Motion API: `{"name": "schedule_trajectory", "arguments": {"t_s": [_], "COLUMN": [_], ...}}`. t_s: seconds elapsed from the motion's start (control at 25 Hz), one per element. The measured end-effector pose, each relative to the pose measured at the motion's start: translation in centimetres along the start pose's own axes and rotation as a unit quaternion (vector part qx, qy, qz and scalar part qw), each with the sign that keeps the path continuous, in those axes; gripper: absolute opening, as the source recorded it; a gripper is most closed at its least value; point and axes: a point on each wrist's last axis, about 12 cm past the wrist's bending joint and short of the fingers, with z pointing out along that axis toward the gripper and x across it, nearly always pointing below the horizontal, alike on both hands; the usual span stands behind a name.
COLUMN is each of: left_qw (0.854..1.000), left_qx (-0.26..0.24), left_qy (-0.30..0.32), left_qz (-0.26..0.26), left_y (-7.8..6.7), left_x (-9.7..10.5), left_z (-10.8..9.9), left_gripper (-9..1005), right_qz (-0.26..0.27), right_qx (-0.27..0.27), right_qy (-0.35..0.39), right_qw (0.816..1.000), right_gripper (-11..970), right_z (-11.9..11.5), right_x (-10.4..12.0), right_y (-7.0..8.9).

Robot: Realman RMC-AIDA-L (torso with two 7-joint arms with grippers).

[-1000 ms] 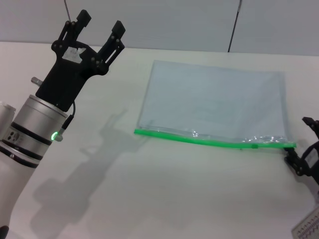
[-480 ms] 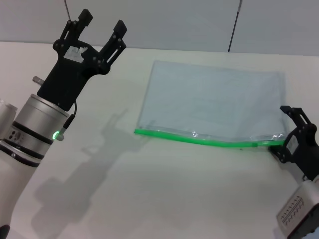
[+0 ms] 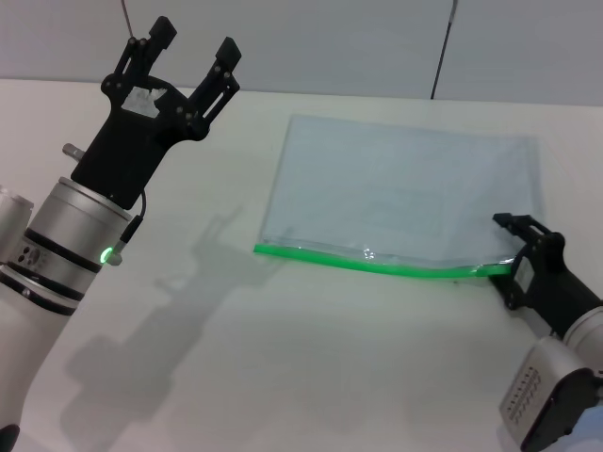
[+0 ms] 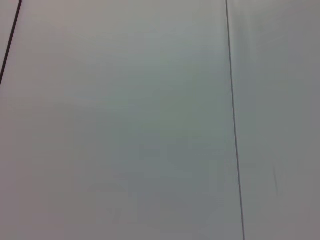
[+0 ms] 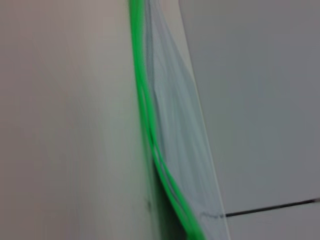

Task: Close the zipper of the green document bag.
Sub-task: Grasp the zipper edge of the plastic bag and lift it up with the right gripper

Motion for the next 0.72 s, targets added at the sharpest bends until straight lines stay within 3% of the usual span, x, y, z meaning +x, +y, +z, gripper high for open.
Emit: {"name": "schedule_trajectory", "arguments": {"t_s": [0.32, 0.44, 0.72], "left_qw": [1.000, 1.000, 1.000], "left_qx": [0.000, -0.001, 0.001], "left_qy": [0.000, 0.000, 0.001], "left_qz": [0.000, 0.000, 0.000], "left_y": [0.0, 0.0, 0.0], "left_x": [0.0, 0.0, 0.0], "left_z": [0.0, -0.1, -0.1], "left_gripper": [756, 754, 748], "right_qz": [0.004, 0.002, 0.008], "right_qx": [-0.001, 0.011, 0.036], "right_qy": [-0.012, -0.018, -0.030], "right_qw": [1.000, 1.000, 0.999], "right_gripper": [416, 202, 152], "right_z": [0.2, 0.1, 0.2], "right_x": [-1.0, -1.7, -2.4], "right_y": [0.1, -0.1, -0.7]}}
